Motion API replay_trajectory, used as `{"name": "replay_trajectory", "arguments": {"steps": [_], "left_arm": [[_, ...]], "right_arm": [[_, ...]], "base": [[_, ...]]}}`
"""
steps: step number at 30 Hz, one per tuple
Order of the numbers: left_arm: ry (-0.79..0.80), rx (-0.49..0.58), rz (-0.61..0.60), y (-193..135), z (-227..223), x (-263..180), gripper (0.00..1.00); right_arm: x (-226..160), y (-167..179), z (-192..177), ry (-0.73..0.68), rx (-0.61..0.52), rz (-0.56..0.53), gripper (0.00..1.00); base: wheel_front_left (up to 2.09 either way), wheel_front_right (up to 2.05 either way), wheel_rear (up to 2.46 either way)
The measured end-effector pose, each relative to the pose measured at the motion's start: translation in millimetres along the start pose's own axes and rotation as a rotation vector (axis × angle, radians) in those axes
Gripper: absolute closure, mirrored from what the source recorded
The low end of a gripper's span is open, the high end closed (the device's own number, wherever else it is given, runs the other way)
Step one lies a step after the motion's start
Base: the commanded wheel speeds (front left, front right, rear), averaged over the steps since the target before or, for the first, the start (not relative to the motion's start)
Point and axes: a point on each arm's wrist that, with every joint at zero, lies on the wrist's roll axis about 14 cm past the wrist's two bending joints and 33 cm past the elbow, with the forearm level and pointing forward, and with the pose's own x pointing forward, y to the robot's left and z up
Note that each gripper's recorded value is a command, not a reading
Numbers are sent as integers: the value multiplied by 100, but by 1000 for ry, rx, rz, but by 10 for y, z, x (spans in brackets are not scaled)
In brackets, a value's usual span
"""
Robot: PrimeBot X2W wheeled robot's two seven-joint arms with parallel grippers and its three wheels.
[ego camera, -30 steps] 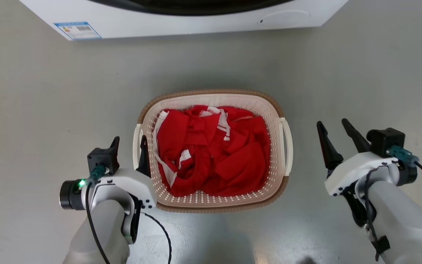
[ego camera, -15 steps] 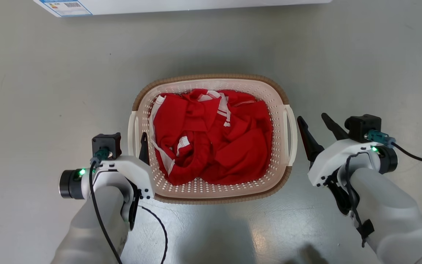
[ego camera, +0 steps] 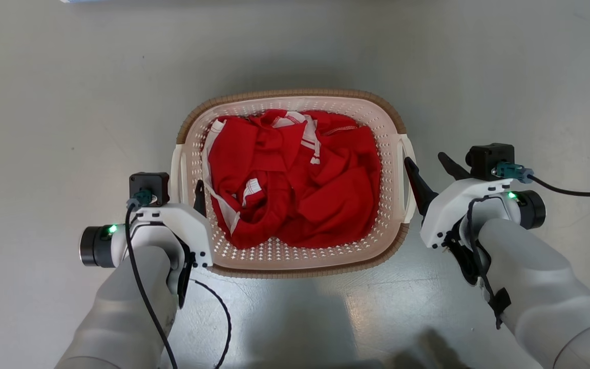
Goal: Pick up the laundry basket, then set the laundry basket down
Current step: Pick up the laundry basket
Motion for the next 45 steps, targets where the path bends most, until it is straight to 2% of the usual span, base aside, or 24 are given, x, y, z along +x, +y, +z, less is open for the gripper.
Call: {"name": "replay_trajectory", "arguments": {"steps": [28, 30, 31, 32, 33, 34, 35, 45], "left_arm": [[97, 16, 4, 35, -173, 276, 0], [103, 17, 6, 36, -200, 286, 0], [107, 19, 8, 40, -212, 290, 0], [109, 23, 9, 41, -220, 295, 0], [110, 22, 8, 40, -225, 301, 0], [110, 23, 8, 40, -223, 307, 53], [110, 25, 11, 42, -216, 314, 100], [64, 60, -1, -9, -102, 299, 100]], "right_arm": [[301, 10, -403, 173, -13, 14, 0], [317, 7, -416, 178, -14, 15, 19], [330, 4, -412, 179, -12, 15, 49], [342, 0, -405, 180, -13, 15, 65], [352, -2, -400, 179, -11, 15, 86], [357, -1, -404, 181, -12, 15, 100], [360, -2, -413, 183, -11, 16, 100], [352, 16, -343, 170, -26, 18, 100]], "base": [[0, 0, 0], [0, 0, 0], [0, 0, 0], [0, 0, 0], [0, 0, 0], [0, 0, 0], [0, 0, 0], [0, 0, 0]]}}
